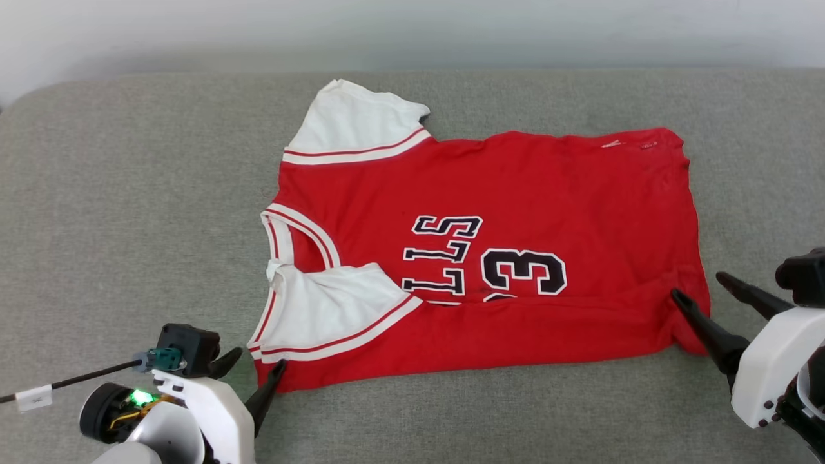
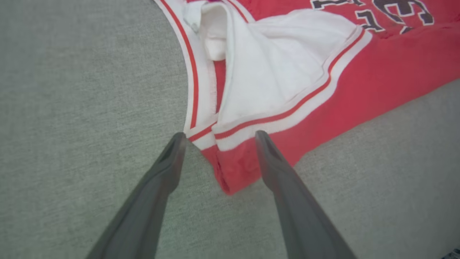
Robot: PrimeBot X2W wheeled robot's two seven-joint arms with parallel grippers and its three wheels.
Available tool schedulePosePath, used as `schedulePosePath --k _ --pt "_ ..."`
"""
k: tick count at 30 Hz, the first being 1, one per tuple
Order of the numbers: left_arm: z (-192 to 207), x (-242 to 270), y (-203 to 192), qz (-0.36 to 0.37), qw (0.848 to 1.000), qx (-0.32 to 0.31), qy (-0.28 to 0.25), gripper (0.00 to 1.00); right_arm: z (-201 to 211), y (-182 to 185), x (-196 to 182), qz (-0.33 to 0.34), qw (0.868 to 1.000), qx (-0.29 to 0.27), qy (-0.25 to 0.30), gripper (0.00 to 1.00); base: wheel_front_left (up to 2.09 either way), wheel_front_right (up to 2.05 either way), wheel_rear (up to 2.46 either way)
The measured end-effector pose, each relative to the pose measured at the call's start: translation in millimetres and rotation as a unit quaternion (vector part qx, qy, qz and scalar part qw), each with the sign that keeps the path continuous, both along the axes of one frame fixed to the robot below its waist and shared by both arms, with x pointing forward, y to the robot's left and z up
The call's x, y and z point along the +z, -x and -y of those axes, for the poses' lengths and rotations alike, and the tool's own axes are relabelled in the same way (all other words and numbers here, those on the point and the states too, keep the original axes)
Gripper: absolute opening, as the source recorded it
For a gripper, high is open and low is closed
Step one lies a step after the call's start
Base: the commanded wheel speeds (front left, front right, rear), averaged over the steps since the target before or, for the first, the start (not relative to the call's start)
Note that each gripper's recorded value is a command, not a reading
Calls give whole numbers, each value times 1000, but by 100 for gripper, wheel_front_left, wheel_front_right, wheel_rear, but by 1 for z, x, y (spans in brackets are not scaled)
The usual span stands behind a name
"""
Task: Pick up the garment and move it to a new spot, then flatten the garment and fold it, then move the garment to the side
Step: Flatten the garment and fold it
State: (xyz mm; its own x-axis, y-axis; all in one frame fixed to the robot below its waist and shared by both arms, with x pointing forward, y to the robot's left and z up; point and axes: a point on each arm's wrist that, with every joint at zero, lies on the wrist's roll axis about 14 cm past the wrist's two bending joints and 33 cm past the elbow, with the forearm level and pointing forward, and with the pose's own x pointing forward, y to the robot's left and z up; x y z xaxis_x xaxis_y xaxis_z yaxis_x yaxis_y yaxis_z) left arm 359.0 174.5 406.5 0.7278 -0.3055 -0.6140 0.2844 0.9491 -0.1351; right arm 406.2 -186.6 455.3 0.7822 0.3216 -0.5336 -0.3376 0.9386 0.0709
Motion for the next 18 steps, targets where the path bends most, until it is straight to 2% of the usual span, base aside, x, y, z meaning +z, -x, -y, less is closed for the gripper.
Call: schedulePosePath --k 7,12,13,14,18 --pt "-8 -32 3 -64 998 2 -29 100 4 3 1 -1 1000 -18 -4 100 0 0 0" --pt "-3 -48 3 -97 995 -6 -19 100 14 2 0 -1 999 -38 1 100 0 0 0" --pt "-2 -50 2 -101 995 -7 -15 43 16 3 -2 -5 999 -43 3 100 0 0 0" --pt "-2 -51 1 -103 995 -7 -14 0 20 4 -4 -8 999 -47 9 100 0 0 0" --pt "1 -49 -7 -86 996 4 1 0 33 12 -14 -31 997 -59 40 100 0 0 0"
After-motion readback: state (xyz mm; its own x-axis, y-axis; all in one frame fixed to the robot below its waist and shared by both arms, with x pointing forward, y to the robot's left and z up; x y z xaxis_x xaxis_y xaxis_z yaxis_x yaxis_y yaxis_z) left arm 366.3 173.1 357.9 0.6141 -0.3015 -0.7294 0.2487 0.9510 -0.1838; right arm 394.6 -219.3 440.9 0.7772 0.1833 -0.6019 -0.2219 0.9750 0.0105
